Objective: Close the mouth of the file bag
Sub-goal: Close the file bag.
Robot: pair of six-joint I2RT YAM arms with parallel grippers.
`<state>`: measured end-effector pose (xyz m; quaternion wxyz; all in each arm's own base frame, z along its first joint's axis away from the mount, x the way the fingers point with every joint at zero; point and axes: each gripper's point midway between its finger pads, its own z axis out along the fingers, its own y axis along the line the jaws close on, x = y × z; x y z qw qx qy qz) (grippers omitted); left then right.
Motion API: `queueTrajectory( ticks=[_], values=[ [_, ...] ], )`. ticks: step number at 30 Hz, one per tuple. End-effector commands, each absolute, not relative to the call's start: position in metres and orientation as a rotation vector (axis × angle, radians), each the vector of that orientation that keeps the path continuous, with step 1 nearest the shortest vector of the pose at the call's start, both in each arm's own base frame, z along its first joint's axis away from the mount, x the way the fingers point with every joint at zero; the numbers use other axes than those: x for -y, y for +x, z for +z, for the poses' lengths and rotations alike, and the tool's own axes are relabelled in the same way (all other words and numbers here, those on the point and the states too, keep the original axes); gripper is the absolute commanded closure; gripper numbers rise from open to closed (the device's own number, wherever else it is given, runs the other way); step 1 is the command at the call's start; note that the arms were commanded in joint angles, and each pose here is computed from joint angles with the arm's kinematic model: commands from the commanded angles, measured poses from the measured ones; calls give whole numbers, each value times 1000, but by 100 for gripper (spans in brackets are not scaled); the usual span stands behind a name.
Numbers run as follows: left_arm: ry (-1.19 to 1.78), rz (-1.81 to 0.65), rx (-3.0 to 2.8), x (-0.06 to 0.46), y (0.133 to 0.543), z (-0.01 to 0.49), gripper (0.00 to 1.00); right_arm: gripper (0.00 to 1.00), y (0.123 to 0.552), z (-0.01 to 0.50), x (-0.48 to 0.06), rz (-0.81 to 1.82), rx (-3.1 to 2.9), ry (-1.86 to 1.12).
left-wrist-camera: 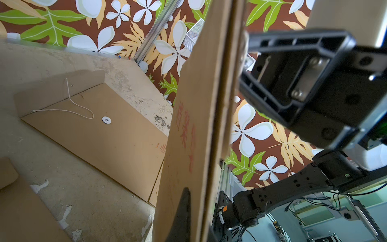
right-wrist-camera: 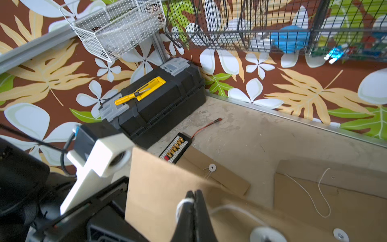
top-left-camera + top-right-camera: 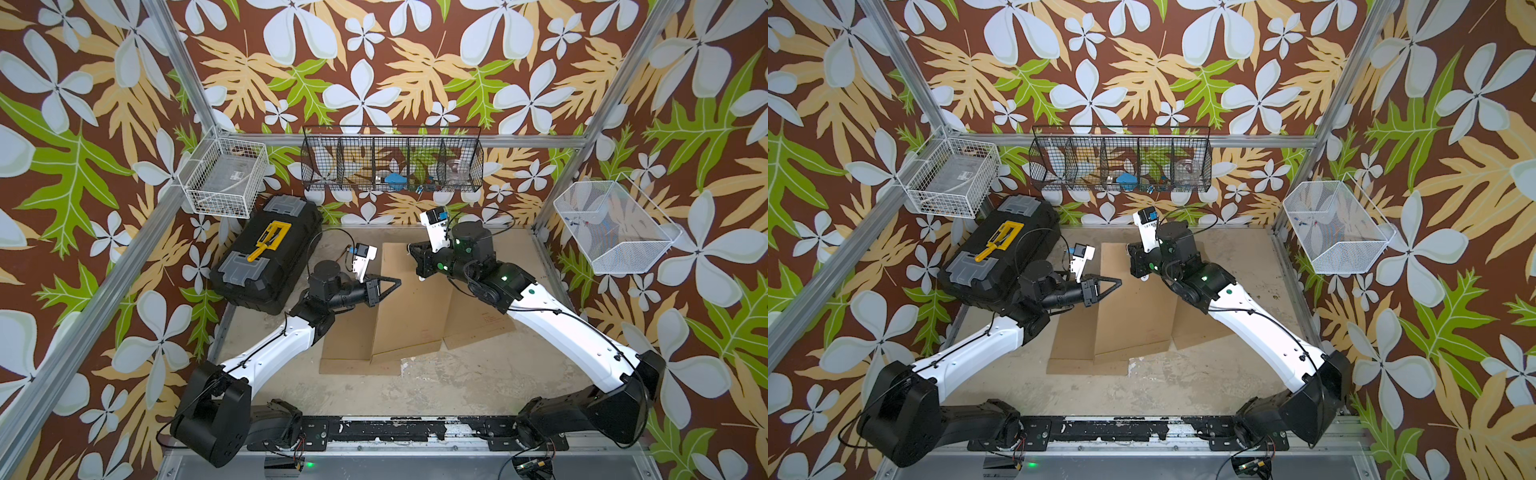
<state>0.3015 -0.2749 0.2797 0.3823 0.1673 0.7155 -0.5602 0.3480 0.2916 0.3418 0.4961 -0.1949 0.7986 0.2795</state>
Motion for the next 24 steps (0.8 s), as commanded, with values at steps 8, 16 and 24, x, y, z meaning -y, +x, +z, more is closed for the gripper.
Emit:
queueTrajectory(
  ticks=[8, 16, 24],
  values=[
    [434, -1412, -1782, 274, 306, 294, 100, 100, 340, 307, -266, 576, -1987, -418],
    [447, -1401, -1773, 273, 304, 298, 100, 100, 325, 295, -273, 704, -2001, -444],
    [451, -1405, -1778, 273, 301, 294, 100, 100, 321, 303, -276, 843, -1981, -420]
  ],
)
